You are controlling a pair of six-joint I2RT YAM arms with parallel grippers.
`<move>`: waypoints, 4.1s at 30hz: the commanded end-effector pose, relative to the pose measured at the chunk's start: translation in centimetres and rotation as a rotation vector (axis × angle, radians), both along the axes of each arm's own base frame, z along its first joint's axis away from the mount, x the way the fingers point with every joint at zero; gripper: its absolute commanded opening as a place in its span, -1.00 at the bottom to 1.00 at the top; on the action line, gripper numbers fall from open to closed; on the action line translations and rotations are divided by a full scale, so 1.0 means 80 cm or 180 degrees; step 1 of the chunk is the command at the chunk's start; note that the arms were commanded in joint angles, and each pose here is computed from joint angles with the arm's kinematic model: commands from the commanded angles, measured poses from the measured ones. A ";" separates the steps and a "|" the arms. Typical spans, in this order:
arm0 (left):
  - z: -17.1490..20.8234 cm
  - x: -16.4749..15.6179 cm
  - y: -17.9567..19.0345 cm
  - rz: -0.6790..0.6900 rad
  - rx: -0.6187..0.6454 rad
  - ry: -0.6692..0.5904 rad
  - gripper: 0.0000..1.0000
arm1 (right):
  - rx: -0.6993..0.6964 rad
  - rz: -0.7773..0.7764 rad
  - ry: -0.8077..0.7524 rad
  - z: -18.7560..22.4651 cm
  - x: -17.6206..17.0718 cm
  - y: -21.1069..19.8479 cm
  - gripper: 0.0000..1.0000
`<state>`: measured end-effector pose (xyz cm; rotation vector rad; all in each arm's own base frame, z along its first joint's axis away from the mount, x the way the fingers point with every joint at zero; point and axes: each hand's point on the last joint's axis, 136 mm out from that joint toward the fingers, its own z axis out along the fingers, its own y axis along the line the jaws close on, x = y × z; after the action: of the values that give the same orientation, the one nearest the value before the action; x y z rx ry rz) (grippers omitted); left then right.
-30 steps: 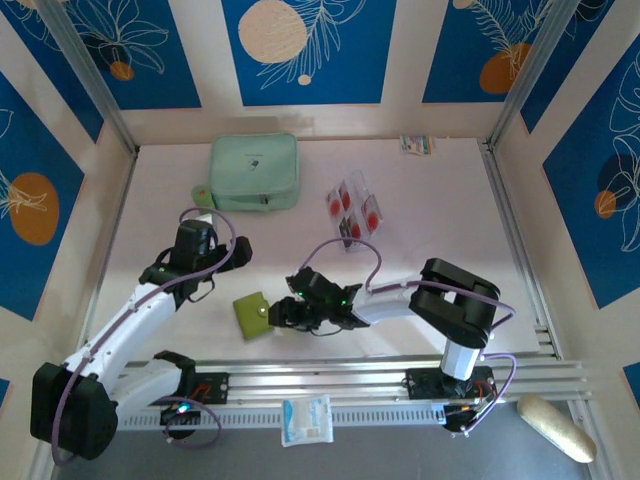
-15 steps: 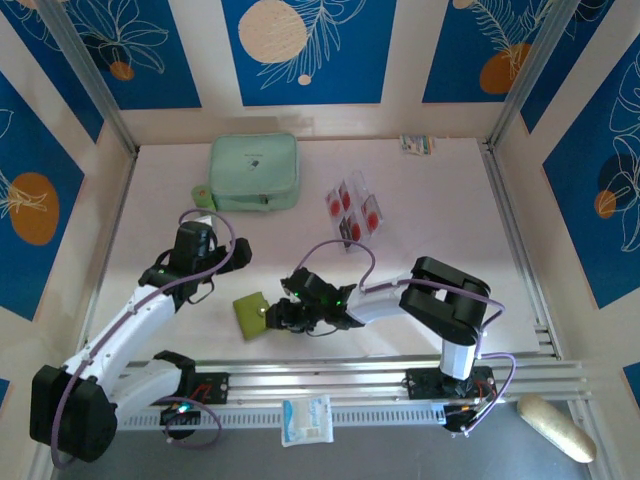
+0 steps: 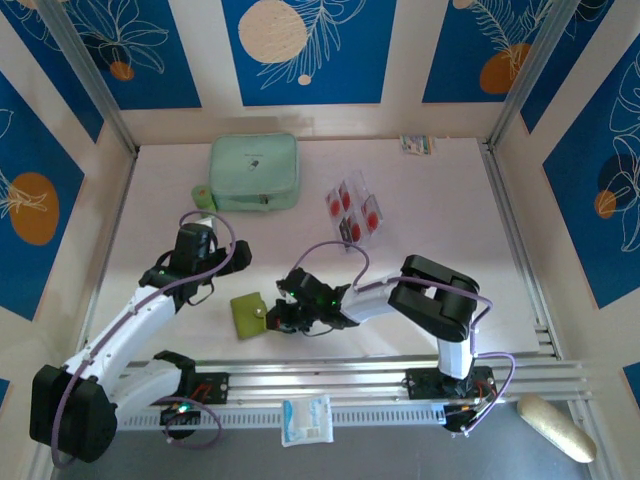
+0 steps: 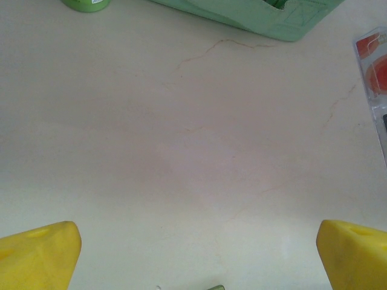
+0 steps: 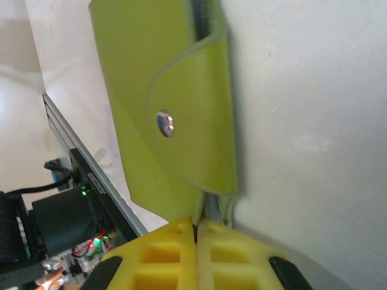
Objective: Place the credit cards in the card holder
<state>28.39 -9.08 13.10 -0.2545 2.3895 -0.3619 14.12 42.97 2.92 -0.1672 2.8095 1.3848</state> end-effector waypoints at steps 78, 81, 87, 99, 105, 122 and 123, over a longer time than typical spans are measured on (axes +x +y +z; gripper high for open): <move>0.143 0.031 -0.150 -0.0636 -0.2892 -0.0592 -0.12 | 0.2094 -0.0384 -0.0649 0.275 0.128 -0.095 -1.00; 0.141 0.029 -0.149 -0.0630 -0.2888 -0.0594 -0.33 | 0.2096 -0.0394 -0.0627 0.272 0.129 -0.093 -1.00; 0.129 0.029 -0.147 -0.0613 -0.2782 -0.0551 -1.00 | 0.1891 -0.0376 -0.0583 0.254 0.129 -0.096 -0.80; 0.102 0.022 -0.135 -0.0613 -0.2314 -0.0525 -1.00 | 0.0212 -0.0582 -0.1096 0.218 0.131 -0.162 0.01; 0.094 0.019 -0.134 -0.0587 -0.2249 -0.0481 -1.00 | -0.0381 -0.0399 -0.1497 0.227 0.142 -0.148 0.21; 0.087 0.013 -0.135 -0.0577 -0.2173 -0.0446 -1.00 | -0.0962 0.0011 -0.1865 0.211 0.150 -0.072 0.30; 0.087 0.012 -0.136 -0.0584 -0.2173 -0.0442 -1.00 | -0.0962 0.0016 -0.1868 0.209 0.152 -0.068 0.30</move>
<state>29.65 -19.70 19.31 -0.3414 2.1090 -1.2404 25.94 37.06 19.34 -0.4653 2.4949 0.7690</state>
